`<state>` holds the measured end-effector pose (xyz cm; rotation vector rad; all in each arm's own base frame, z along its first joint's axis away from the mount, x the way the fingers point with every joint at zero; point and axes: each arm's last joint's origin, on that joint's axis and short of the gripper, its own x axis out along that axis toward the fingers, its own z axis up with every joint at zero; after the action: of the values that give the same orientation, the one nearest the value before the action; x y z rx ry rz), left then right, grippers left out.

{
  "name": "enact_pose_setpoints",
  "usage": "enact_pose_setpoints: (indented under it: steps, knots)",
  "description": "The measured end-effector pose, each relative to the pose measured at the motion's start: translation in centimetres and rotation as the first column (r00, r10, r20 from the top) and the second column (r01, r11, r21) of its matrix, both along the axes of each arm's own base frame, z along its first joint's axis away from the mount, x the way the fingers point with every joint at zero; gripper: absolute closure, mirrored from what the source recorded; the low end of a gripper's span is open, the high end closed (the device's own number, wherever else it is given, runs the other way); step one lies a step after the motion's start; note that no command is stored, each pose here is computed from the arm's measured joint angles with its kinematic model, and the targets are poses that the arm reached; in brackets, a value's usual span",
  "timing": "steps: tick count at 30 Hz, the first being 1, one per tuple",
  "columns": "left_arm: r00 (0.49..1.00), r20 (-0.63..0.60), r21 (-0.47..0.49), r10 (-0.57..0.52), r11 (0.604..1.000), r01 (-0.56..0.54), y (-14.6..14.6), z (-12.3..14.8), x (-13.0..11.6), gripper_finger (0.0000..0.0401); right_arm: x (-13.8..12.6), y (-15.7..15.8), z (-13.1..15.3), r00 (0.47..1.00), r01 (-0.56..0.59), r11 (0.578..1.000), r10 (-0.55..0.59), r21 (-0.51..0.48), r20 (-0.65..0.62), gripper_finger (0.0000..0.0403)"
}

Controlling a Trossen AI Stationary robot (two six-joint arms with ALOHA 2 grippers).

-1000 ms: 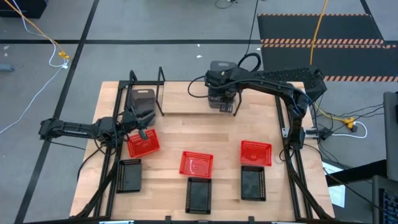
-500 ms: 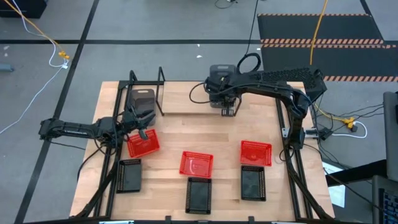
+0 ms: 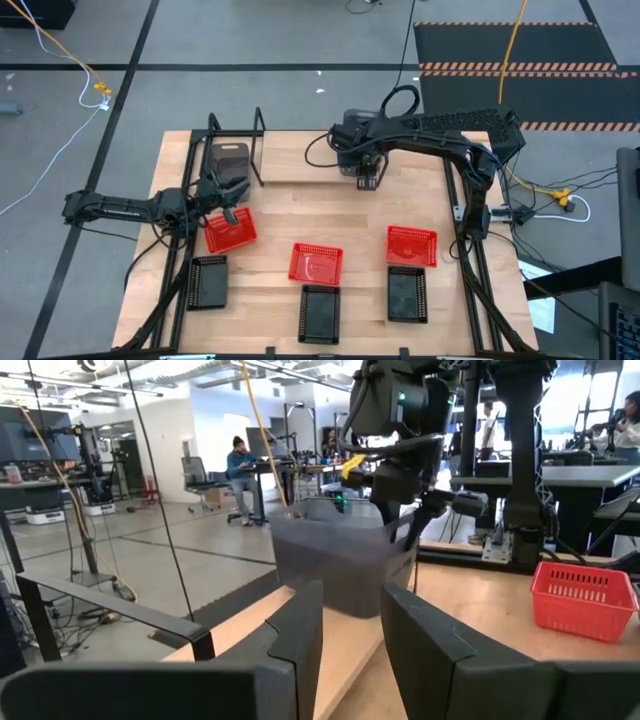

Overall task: Stack baskets on shelf by color
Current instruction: Stack the bottom transparent black bin on top of the transparent black bin on the shelf

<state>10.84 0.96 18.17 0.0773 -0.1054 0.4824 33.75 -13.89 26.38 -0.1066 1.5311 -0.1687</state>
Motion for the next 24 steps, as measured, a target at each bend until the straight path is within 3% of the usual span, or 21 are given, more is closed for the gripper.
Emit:
enact_pose_setpoints:
  steps: [11,14,20,24]
  knots:
    - [1.0,-0.002,0.0,0.005,1.0,-0.005,0.0,0.0,0.0,0.0295,-1.6,0.7,4.8,0.979,-0.054,0.994,0.07,-0.09,0.193,0.0234]
    - [1.0,-0.002,0.0,0.005,1.0,-0.005,0.0,0.0,0.0,0.0295,-1.8,1.0,5.8,0.958,-0.034,0.999,0.042,-0.036,0.283,0.0227]
    - [1.0,0.002,-0.005,0.004,1.0,-0.004,0.0,0.0,0.0,0.0295,-0.8,0.8,4.5,0.907,0.12,0.992,-0.127,0.043,0.401,0.0218]
    - [1.0,0.006,-0.011,0.003,1.0,-0.003,0.0,0.0,0.0,0.0295,-0.6,0.6,2.6,0.896,0.141,0.989,-0.149,0.049,0.418,0.0218]
